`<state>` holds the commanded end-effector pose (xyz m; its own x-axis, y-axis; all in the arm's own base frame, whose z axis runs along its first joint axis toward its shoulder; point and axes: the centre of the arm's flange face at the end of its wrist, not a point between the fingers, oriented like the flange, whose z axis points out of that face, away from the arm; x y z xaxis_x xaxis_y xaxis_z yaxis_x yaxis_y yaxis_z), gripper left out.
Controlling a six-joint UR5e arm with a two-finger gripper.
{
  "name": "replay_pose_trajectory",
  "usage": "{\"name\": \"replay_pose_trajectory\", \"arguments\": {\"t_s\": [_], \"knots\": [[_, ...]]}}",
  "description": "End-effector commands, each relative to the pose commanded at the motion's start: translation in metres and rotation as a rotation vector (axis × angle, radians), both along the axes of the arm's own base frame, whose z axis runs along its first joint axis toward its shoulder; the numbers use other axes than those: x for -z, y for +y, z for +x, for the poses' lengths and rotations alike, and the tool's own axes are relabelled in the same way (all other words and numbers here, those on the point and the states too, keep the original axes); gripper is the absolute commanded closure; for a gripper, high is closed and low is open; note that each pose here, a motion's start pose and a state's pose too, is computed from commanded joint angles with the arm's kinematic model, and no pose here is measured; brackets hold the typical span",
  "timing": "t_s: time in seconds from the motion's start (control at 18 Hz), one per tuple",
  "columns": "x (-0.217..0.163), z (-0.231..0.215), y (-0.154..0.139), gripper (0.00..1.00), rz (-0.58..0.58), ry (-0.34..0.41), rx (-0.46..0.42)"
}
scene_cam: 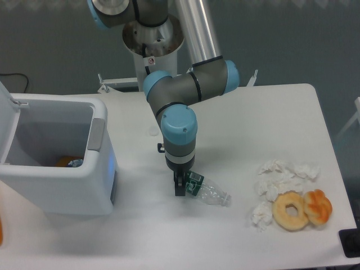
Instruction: Pick up the plastic bottle
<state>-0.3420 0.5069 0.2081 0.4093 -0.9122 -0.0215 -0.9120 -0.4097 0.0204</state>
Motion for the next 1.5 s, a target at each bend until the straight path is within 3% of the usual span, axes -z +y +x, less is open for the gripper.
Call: {"name": "replay_pose_trajectory", "arguments": {"t_s": [0.61,1.0,1.22,1.5], "knots": [[0.0034,-0.0001,-0.0006,0.01,-0.007,-0.001,-0.018],[0.0021,-0.0009,0.0001,0.08,-0.006,0.002,-0.035],[0.003,-0.0001,0.0007,0.18,-0.004,-0.001,-0.089],[0.0018,0.0022,0.0035,0.18,-0.001,0.001,-0.106]]}}
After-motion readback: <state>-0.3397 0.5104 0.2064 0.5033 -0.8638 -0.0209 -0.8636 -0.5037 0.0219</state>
